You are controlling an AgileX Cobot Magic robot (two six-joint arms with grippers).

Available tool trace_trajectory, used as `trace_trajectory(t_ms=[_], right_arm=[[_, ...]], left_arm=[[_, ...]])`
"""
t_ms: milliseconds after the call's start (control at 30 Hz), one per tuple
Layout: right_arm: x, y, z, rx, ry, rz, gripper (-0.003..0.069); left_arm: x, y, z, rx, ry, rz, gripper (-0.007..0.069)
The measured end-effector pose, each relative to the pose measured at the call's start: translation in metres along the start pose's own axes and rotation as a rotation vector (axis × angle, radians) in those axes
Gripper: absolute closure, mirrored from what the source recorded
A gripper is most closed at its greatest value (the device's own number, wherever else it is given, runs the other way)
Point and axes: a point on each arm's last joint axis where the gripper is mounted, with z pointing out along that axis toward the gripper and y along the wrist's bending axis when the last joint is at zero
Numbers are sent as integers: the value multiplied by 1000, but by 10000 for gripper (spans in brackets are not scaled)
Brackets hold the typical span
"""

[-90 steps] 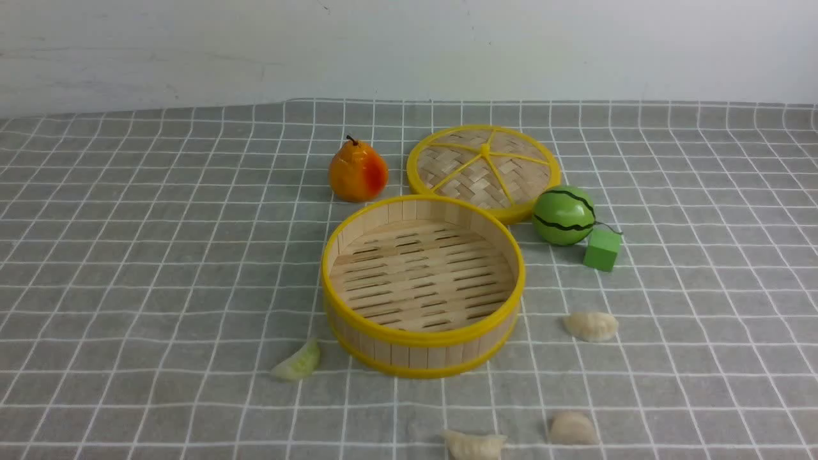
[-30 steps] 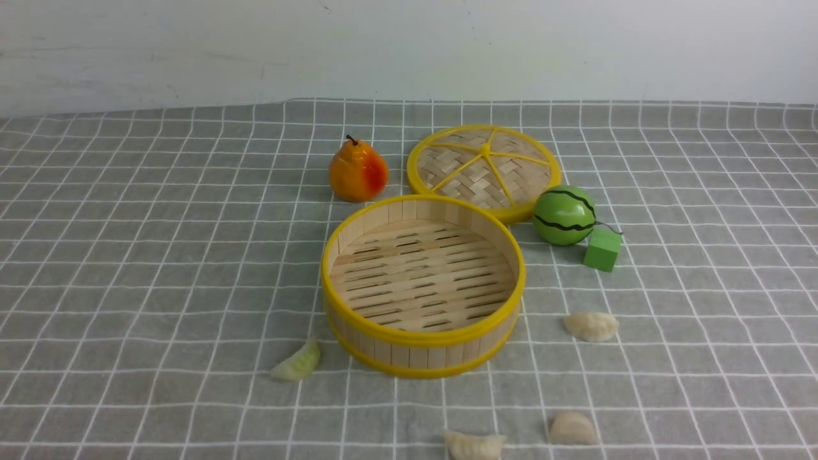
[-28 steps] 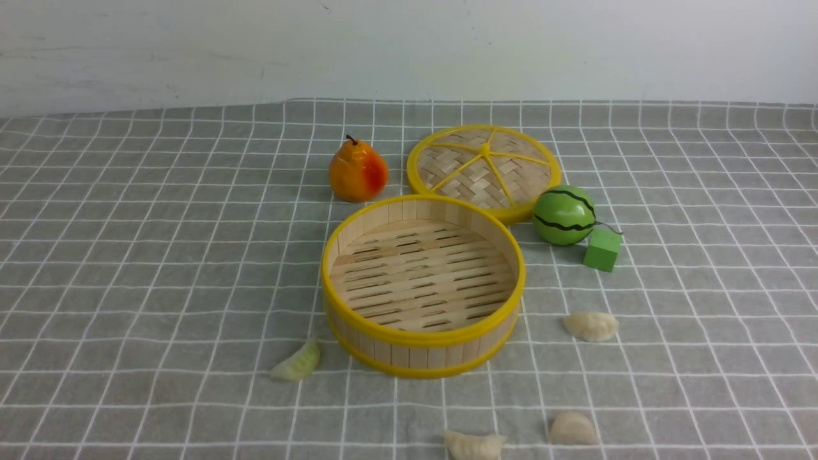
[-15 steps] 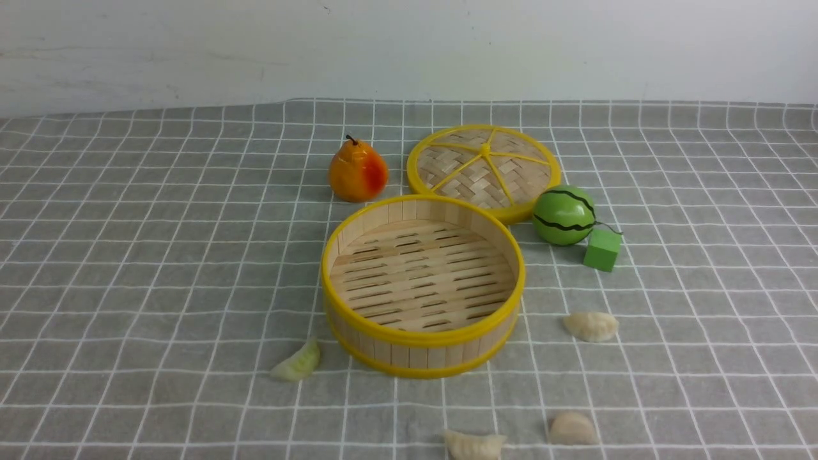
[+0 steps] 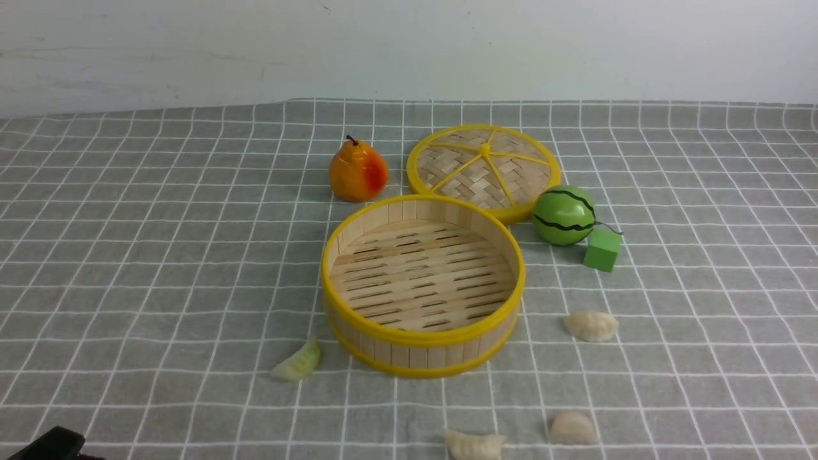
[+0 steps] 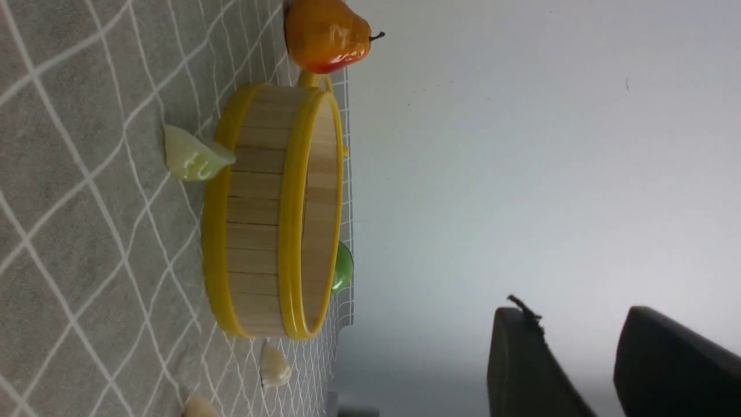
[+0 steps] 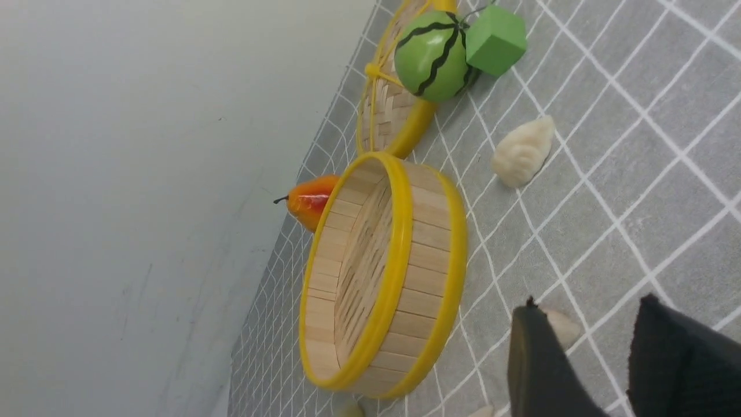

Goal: Put the dumplings into the steamer on the table with the grey tablecloth.
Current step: 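Reach for and grasp a dumpling on the table with the left gripper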

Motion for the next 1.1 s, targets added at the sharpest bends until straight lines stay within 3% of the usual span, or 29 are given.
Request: trace_trajectory(t_ms=[133,267,367,467,500,567,667,700,767,900,1033,1100], right_arm=[[0,0,0,0,0,-52,419],[-1,4,-1,-10,-3,-168,437],[-9,24,-6,-47,-28,-308,530],[-21,51,-2,-20,-18,-435,659],[-22,52,-2,-17,-15,-446,666],[-34,82,8,21,43,-577,678],[-45,107,26,78,189,-730,678],[-45,108,27,81,203,-743,678],[-49,126,45,117,433,-893,678],[-47,142,68,106,685,-979,678],[-26,146,88,68,915,-1068,675],[-11,146,92,45,1016,-1138,674]], left_arm=[[2,-3,-1,1,21,96,388],[6,-24,-5,54,35,327,397],[11,-55,-6,62,66,559,482],[14,-83,7,-66,176,813,632],[14,-85,9,-71,187,812,632],[12,-105,26,-238,325,1000,639],[6,-122,47,-424,482,1117,639],[6,-123,47,-438,492,1124,639],[-1,-132,65,-594,624,1209,639],[4,-136,93,-698,773,1283,639],[17,-123,130,-809,905,1343,636],[25,-113,151,-870,955,1348,599]])
